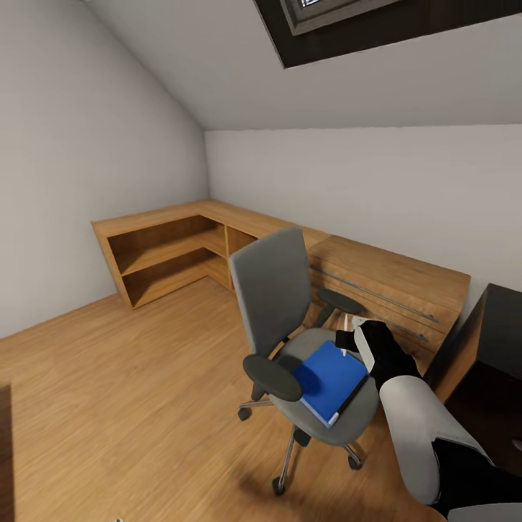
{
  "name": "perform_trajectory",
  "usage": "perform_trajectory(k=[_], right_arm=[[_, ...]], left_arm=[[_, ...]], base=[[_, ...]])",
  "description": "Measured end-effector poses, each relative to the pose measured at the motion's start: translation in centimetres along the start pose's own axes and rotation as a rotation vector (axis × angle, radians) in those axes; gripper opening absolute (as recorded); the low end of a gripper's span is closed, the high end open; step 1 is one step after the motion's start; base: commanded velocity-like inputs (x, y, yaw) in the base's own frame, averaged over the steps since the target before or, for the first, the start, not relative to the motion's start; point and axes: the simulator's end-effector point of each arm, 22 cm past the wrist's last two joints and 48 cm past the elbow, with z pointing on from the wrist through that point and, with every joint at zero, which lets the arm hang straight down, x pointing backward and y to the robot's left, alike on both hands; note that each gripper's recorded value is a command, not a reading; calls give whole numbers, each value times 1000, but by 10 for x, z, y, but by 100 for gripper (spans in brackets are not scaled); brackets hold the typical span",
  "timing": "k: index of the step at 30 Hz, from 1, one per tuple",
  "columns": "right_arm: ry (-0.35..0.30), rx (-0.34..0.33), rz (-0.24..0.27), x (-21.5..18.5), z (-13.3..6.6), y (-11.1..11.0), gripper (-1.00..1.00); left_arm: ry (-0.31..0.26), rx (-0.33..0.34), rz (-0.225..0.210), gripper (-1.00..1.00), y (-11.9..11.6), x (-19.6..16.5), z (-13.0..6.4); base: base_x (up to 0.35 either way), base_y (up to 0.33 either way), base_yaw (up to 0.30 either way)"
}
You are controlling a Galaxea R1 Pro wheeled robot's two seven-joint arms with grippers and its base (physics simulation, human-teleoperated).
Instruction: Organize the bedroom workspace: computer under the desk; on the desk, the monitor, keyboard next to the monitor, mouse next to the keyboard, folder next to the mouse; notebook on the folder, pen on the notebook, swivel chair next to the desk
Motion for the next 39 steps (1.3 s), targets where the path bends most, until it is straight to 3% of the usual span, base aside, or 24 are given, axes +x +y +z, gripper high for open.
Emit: perform_trajectory(k=[18,27,29,32,34,39], right_arm=[[53,3,-8,39,11,-4,-100],[55,5,-9,38,7,-5,-100],[51,6,-9,36,5,-6,-100],[25,11,-18,32,3,-6,-100],[16,9,-41,30,1,-3,-100],[12,10,-54,24,-6,-1,-100]], left_arm=[[-22,49,36,100,-16,-2,-1],[-24,48,36,100,-16,-7,-5],[-7,39,37,100,-12,0,-8],[66,-6,51,100,10,40,-14],[27,-37,55,100,26,49,-20],[-5,-40,68,100,30,49,-30]], base=[[-163,-105,-5],[-19,-22,-225],[-1,-1,-124],[0,0,-41],[0,0,-8],[0,0,-3]])
